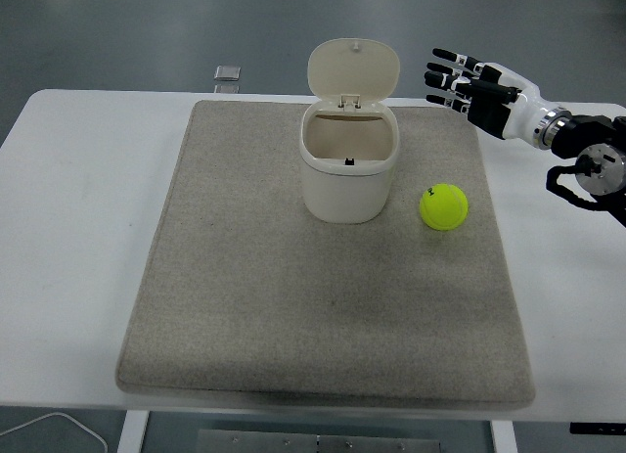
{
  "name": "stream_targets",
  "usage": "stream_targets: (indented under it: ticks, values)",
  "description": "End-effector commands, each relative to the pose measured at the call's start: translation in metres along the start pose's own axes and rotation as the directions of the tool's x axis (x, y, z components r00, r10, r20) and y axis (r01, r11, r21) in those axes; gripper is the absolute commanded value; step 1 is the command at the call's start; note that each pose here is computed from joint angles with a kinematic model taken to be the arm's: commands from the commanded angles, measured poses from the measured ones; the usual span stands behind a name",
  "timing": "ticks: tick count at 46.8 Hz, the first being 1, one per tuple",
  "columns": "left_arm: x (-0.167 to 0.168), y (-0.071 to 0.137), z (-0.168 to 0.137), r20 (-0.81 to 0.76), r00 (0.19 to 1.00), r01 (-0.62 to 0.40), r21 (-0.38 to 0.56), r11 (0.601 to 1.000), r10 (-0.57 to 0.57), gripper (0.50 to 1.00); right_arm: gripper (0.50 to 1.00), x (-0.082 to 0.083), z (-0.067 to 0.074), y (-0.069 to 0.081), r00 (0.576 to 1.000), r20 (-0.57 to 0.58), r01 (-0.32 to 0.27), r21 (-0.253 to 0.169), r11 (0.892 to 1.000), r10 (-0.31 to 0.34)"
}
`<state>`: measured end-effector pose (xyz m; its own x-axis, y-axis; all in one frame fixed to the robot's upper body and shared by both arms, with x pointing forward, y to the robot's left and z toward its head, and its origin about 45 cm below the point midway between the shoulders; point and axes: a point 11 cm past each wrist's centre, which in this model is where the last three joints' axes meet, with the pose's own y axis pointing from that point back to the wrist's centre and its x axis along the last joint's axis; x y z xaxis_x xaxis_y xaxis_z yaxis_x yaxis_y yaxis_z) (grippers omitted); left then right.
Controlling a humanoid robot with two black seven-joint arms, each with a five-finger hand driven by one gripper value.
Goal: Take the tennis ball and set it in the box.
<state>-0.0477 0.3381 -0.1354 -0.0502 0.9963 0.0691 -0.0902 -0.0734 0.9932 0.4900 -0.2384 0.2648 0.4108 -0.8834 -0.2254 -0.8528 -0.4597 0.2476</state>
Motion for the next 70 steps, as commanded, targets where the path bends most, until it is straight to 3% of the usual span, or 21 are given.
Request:
stream_targets:
  ticks: [1, 16, 23, 31, 40, 58, 70]
  values:
    - [0.0, 0.0, 0.0, 0.0, 1.0, 0.0, 0.0, 1.0, 0.0, 0.992, 0.928, 0.0, 0.0, 0.0, 1.0, -0.007, 0.001, -0.003, 1.0, -0.001]
    - [0.0, 0.0, 0.0, 0.0, 1.0, 0.0, 0.0, 1.0, 0.0, 0.992, 0.928, 0.0, 0.008, 0.001, 0.994, -0.111, 0.006, -0.036, 0.999, -0.01]
    - [0.0, 0.0, 0.0, 0.0, 1.0, -0.001, 0.0, 1.0, 0.001, 0.992, 0.928, 0.003, 0.002, 0.002, 0.992, -0.123, -0.001, -0.029, 1.0, -0.003]
    - [0.0, 0.0, 0.0, 0.0, 1.0, -0.001, 0.0, 1.0, 0.001, 0.992, 0.928, 0.017, -0.003, 0.01, 0.989, -0.143, -0.033, -0.026, 0.999, 0.029]
    - [0.0, 0.0, 0.0, 0.0, 1.0, 0.0, 0.0, 1.0, 0.0, 0.992, 0.928, 0.023, -0.004, 0.013, 0.969, -0.243, -0.051, -0.037, 0.998, 0.04]
    - [0.0, 0.0, 0.0, 0.0, 1.0, -0.001, 0.0, 1.0, 0.001, 0.99, 0.926, 0.025, -0.009, 0.018, 0.942, -0.335, -0.028, -0.022, 0.999, 0.019]
    - [0.0, 0.0, 0.0, 0.0, 1.0, 0.0, 0.0, 1.0, 0.0, 0.992, 0.926, 0.022, -0.014, 0.022, 0.885, -0.463, 0.048, -0.005, 0.999, -0.045]
